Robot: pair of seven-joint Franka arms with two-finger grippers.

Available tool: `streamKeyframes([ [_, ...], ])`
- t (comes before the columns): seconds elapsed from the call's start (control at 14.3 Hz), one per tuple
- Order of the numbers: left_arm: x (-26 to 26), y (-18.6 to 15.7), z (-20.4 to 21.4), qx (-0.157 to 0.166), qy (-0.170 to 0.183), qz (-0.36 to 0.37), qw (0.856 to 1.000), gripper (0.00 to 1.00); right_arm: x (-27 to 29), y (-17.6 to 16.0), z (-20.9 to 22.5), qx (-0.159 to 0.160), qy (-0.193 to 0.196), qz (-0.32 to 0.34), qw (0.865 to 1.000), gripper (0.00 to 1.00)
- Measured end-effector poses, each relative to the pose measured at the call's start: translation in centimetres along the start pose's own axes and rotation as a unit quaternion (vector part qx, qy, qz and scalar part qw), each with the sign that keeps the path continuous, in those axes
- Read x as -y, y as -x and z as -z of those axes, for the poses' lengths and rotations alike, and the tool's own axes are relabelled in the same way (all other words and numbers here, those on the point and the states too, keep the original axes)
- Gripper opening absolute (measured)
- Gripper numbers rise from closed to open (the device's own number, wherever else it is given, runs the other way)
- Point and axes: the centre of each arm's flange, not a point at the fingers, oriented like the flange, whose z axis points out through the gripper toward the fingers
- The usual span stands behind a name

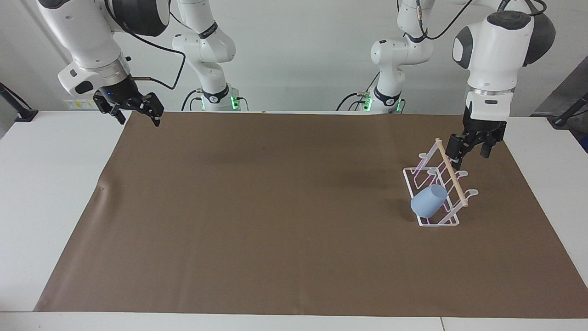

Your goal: Hang cup on cup holder

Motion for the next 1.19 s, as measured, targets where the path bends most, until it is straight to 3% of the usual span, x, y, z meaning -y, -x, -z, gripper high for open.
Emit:
streamKeyframes([
  [0.35,2.1,0.8,2.8,0.068,0.024,-0.095,0.993,1.00,0.0,0.0,0.0,0.000,0.000,0.000,1.000,1.00],
  [0.77,2.5,0.9,3.6,0.076,0.050,-0.088,0.992,1.00,0.0,0.0,0.0,0.000,0.000,0.000,1.000,1.00],
  [1.19,3.1,1.2,5.9,0.092,0.049,-0.081,0.991,1.00,0.0,0.0,0.0,0.000,0.000,0.000,1.000,1.00],
])
